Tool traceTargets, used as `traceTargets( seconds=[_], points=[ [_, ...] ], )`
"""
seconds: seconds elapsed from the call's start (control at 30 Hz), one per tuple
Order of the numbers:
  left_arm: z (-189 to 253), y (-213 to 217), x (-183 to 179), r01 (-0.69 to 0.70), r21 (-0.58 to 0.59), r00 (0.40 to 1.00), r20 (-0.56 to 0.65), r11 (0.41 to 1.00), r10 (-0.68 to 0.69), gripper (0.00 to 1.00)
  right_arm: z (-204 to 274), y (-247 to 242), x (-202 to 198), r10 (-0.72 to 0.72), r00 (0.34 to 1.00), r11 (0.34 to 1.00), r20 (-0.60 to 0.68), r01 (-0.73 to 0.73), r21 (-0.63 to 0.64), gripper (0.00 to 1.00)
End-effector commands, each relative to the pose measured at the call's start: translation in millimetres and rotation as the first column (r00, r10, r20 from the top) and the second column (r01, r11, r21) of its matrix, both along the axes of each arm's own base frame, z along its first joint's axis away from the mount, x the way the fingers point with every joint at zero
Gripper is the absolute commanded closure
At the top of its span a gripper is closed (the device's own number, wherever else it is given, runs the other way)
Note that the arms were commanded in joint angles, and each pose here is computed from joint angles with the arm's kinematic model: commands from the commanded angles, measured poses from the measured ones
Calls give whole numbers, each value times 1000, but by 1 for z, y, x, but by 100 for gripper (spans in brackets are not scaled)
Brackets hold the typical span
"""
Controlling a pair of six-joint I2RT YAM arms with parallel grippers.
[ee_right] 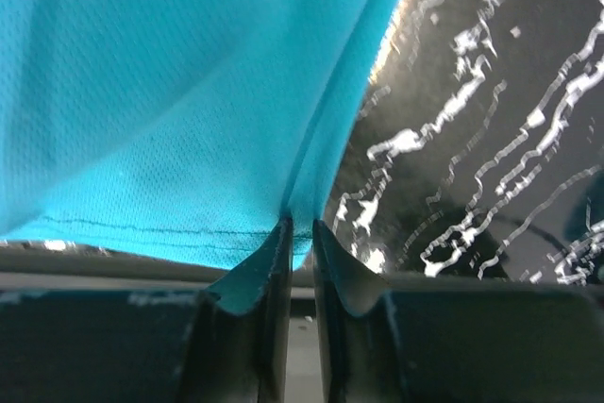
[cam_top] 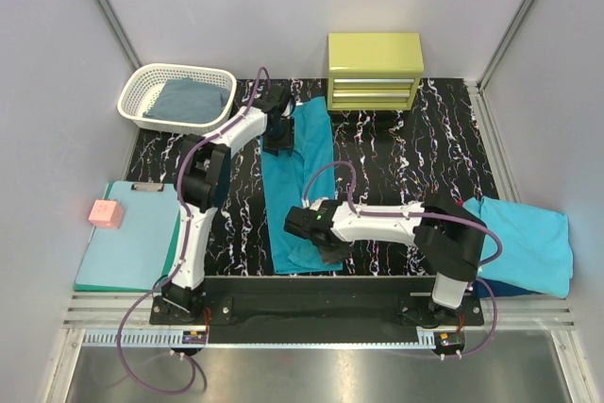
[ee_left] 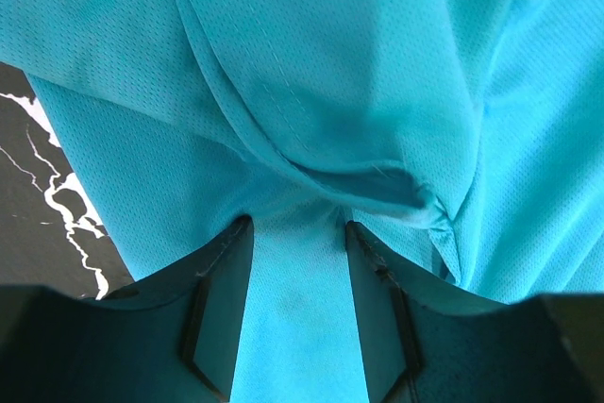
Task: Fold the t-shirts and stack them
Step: Fold the tshirt
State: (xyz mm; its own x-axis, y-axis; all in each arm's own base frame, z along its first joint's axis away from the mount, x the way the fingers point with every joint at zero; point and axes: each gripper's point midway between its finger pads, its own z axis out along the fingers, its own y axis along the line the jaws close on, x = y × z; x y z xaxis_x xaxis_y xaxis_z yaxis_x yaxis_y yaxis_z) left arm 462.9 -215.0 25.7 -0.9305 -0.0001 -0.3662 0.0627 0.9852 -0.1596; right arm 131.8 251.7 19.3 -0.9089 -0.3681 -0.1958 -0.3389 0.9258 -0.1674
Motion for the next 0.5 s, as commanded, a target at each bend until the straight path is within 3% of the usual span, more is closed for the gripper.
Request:
traceTargets(
  seconds=[0.0, 0.2, 0.33, 0.47],
  points=[
    [10, 1, 9, -3, -4, 999, 32, 1000, 3, 51, 23, -6, 0, -11, 998, 1000, 61, 10, 17, 74],
    [45, -1, 17, -4, -26, 994, 106, 1000, 7, 51, 106, 32, 49, -103, 941, 963, 321, 13, 268, 62],
    [54, -2, 20, -10, -35, 993, 120, 999, 14, 50, 102, 48, 71, -84, 946, 963, 313, -4, 269, 62],
    [63, -4, 10, -16, -62, 993, 113, 998, 23, 51, 84, 59, 67, -62, 962, 967, 267, -8, 255, 69]
  ],
)
